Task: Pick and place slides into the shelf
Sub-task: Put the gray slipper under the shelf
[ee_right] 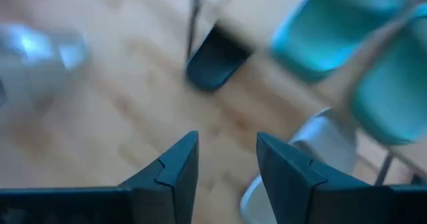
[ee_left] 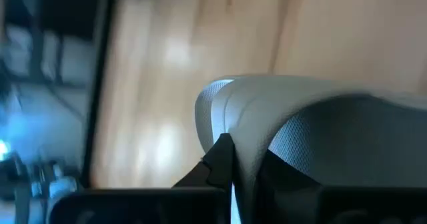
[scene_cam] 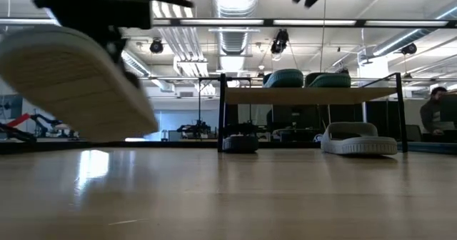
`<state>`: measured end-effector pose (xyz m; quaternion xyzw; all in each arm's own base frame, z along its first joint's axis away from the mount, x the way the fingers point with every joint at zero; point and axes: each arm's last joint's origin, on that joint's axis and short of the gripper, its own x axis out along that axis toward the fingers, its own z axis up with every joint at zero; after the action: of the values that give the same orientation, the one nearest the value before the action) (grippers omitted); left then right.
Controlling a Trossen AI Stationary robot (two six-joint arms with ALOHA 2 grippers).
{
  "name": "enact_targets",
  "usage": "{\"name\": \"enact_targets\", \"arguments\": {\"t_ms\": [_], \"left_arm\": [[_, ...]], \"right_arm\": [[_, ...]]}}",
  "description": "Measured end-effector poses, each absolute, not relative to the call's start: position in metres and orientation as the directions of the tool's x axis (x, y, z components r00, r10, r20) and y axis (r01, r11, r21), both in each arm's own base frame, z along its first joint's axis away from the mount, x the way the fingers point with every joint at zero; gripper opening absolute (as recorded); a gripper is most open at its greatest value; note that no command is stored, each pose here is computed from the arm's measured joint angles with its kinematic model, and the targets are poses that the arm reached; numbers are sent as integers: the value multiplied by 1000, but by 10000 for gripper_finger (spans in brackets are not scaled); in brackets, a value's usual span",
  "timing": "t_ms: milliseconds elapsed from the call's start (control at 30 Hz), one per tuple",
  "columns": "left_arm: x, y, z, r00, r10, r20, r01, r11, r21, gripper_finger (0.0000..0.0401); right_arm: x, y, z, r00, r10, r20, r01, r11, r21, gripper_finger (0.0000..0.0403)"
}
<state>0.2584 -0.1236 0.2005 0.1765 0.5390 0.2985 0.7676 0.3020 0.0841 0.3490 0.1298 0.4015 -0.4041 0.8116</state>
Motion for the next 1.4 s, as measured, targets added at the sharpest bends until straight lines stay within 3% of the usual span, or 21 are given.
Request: {"name": "enact_targets", "arguments": {"t_ms": [167,333,433,567,967,1100,1400], "left_arm": [[296,-107,201,417,653,-633,-185,742,644,1],[349,-103,218,693,553,-462,-109,714,692,1],[373,-95,225,799,484,-356,-91,683,725,1],[398,-68,205,752,537,-382,-64,636,769,0],[455,-40,165,724,528,-444,-24,662,749,6],[461,-41,165,718,525,-457,-14,668,744,47],[455,-38,192,669,536,-515,-129,767,629,191]], "right_arm": [[261,67,389,412,-655,-634,848,529,4,134],[239,54,409,437,-689,-578,866,497,61,128],[234,50,409,417,-695,-586,871,491,37,127],[234,51,407,395,-686,-612,869,494,8,127],[246,55,391,356,-676,-646,855,515,-68,127],[246,56,384,337,-668,-664,853,515,-86,127],[246,57,376,314,-640,-702,861,503,-73,128]]}}
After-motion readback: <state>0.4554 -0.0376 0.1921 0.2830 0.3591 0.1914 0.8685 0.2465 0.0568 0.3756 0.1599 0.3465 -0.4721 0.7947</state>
